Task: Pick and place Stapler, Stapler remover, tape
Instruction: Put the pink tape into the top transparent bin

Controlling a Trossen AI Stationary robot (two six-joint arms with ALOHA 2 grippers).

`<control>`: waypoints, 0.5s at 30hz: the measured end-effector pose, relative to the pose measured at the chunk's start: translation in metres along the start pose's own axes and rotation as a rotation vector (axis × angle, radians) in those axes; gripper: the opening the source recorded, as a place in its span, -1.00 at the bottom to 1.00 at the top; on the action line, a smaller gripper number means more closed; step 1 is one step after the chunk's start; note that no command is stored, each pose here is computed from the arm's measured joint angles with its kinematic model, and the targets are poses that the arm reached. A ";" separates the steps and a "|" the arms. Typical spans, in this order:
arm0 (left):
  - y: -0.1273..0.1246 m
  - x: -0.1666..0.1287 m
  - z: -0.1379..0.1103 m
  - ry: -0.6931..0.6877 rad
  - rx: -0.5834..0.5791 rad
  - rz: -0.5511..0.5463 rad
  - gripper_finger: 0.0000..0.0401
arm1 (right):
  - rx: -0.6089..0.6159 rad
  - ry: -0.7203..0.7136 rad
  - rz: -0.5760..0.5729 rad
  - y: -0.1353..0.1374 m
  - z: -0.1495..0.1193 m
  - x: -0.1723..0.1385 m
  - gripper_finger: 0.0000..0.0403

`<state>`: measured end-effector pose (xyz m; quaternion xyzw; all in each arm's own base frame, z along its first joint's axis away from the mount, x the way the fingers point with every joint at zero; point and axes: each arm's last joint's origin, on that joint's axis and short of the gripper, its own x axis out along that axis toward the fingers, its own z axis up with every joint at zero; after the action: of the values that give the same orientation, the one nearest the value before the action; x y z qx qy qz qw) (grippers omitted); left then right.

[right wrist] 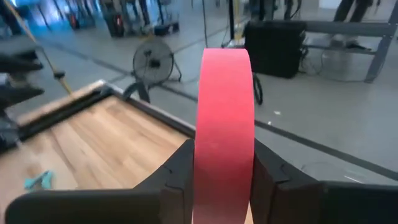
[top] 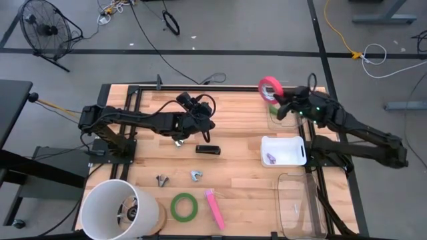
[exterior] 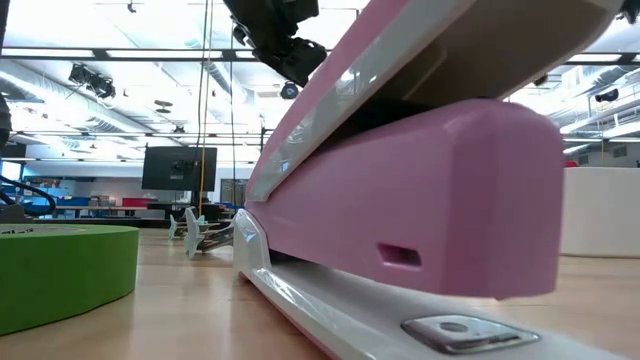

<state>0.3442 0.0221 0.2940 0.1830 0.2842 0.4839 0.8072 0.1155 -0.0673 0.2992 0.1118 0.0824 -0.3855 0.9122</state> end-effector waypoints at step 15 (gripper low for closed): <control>-0.002 0.000 -0.001 0.004 0.010 -0.071 -0.12 | 0.135 -0.071 0.076 -0.033 -0.023 -0.023 -0.56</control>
<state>0.3449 0.0210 0.2919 0.1760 0.2947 0.4539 0.8223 0.0738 -0.0678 0.2782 0.1624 0.0194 -0.3588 0.9190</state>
